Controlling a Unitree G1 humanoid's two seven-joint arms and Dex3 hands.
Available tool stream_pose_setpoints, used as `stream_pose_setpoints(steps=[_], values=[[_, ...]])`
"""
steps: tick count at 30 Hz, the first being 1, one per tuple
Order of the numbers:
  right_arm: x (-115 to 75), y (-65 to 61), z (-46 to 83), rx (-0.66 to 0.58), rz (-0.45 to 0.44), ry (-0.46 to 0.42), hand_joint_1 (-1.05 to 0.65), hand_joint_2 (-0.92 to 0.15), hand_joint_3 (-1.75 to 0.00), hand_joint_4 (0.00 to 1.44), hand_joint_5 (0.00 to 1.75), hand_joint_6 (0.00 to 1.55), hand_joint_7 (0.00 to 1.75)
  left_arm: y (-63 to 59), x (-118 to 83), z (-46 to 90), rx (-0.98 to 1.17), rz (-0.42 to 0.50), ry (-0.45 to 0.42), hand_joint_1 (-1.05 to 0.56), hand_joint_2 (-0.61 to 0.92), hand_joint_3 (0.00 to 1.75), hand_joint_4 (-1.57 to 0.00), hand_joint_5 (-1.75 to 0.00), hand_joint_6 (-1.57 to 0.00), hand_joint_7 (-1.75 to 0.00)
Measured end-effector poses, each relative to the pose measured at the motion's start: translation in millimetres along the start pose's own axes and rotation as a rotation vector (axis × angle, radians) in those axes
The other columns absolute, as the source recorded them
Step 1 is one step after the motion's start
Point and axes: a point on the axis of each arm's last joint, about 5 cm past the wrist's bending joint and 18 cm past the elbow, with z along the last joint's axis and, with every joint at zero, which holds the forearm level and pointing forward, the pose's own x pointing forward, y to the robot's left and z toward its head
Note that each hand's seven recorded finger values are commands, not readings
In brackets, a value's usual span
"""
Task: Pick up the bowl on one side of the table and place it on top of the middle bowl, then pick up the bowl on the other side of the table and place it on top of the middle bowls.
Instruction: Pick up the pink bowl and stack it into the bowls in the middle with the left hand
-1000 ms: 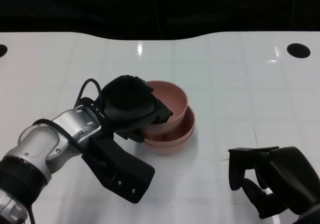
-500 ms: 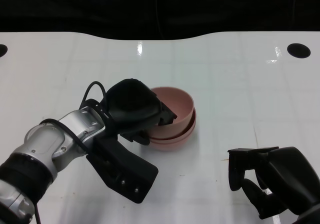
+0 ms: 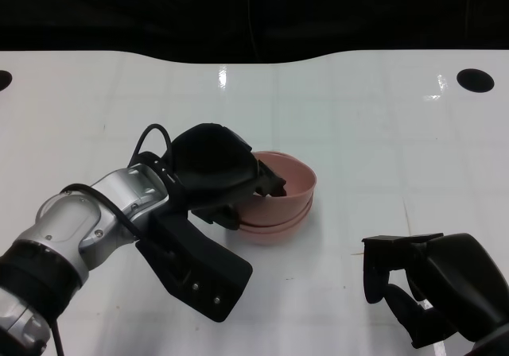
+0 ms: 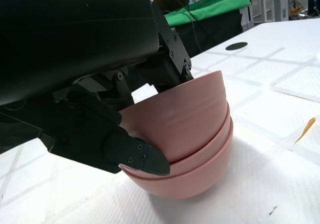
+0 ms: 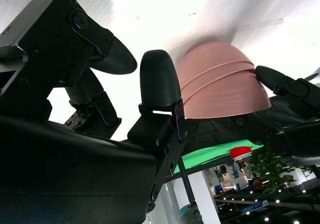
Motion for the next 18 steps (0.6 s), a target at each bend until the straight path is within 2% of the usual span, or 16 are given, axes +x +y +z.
stream_pose_setpoints(steps=[2, 3, 4, 7, 14, 18], values=[[0.0, 0.0, 0.0, 0.000, 0.000, 0.000, -0.11, -0.19, -1.48, 0.97, 1.75, 0.83, 1.53, 0.3, 0.1, 0.1, 0.001, 0.001, -0.001, -0.47, 0.92, 0.05, -0.60, -0.47, -0.68, -0.03], [0.0, 0.0, 0.0, 0.000, 0.000, 0.000, -0.11, -0.19, -1.48, 0.97, 1.75, 0.83, 1.53, 1.1, 0.2, 0.6, 0.012, -0.002, 0.001, -0.57, 0.92, 0.07, -0.46, -0.39, -0.54, -0.01], [0.1, 0.0, 0.1, 0.000, 0.000, -0.001, -0.11, -0.19, -1.48, 0.97, 1.75, 0.83, 1.52, 2.5, 0.4, 1.2, 0.032, -0.014, 0.006, -0.61, 0.92, 0.08, -0.39, -0.35, -0.48, -0.01], [0.2, 0.1, 0.2, 0.001, 0.000, -0.001, -0.12, -0.19, -1.48, 0.96, 1.75, 0.84, 1.50, 6.2, -1.0, 1.3, 0.081, -0.041, 0.028, -0.66, 0.92, 0.11, -0.27, -0.29, -0.37, 0.00], [0.6, 0.5, 0.6, 0.003, -0.002, -0.001, -0.12, -0.19, -1.48, 0.97, 1.75, 0.84, 1.52, 1.8, -6.4, 5.7, 0.086, -0.062, 0.045, -0.74, 0.92, 0.21, -0.14, -0.23, -0.21, 0.00], [0.8, 0.4, 0.6, 0.002, -0.002, 0.000, -0.12, -0.19, -1.47, 0.97, 1.75, 0.84, 1.52, 3.2, -9.6, 6.2, 0.030, -0.095, 0.057, -0.80, 0.92, 0.30, -0.07, -0.20, -0.15, 0.00]])
